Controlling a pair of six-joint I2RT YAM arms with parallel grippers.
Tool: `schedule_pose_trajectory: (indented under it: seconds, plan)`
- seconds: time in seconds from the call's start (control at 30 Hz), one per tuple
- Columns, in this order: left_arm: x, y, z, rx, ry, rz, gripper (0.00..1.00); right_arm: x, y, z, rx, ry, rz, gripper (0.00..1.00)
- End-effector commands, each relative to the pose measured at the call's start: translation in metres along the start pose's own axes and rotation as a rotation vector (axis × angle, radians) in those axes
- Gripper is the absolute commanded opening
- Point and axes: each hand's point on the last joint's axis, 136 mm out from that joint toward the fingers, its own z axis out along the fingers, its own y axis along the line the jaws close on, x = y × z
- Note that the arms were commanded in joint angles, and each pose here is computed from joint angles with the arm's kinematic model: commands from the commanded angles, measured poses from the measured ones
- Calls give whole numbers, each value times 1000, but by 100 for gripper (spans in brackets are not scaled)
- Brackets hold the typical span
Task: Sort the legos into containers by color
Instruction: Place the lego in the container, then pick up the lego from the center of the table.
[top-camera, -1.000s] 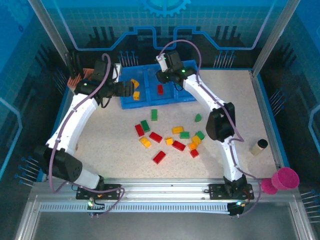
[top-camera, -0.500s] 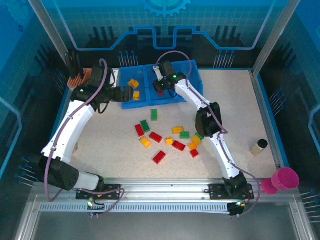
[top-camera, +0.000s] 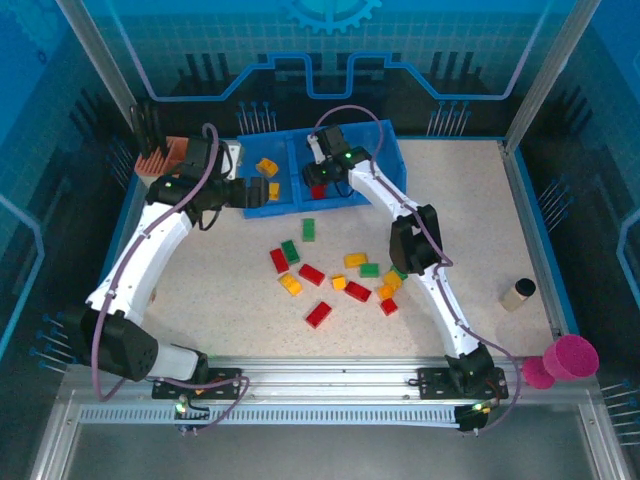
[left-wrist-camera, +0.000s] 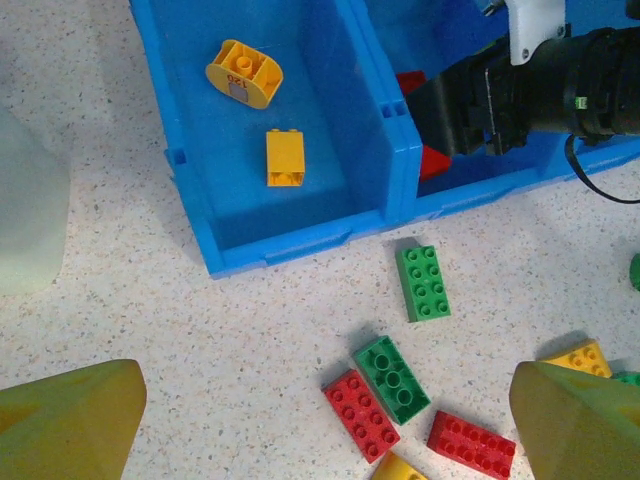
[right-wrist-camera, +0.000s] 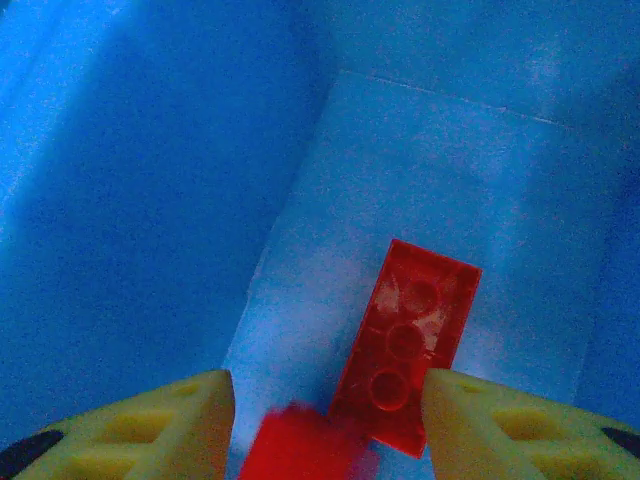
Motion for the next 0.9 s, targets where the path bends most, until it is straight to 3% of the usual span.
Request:
schedule_pose_trajectory:
  seconds: [0.0, 0.2, 0.4, 0.47, 0.87]
  plan:
    - [-7, -1, -13, 24, -58, 4, 95, -20, 17, -32, -40, -47, 28, 52]
    - [-9, 1, -19, 23, -87, 8, 96, -24, 35, -73, -40, -43, 84, 52]
    - [-5, 10, -35, 7, -131, -3, 99, 12, 49, -99, 14, 39, 215, 59]
    - [-3, 12, -40, 6, -142, -14, 99, 27, 54, -102, 30, 62, 252, 66]
    - [3, 15, -61, 2, -216, -11, 99, 82, 79, -74, 64, 189, 276, 65]
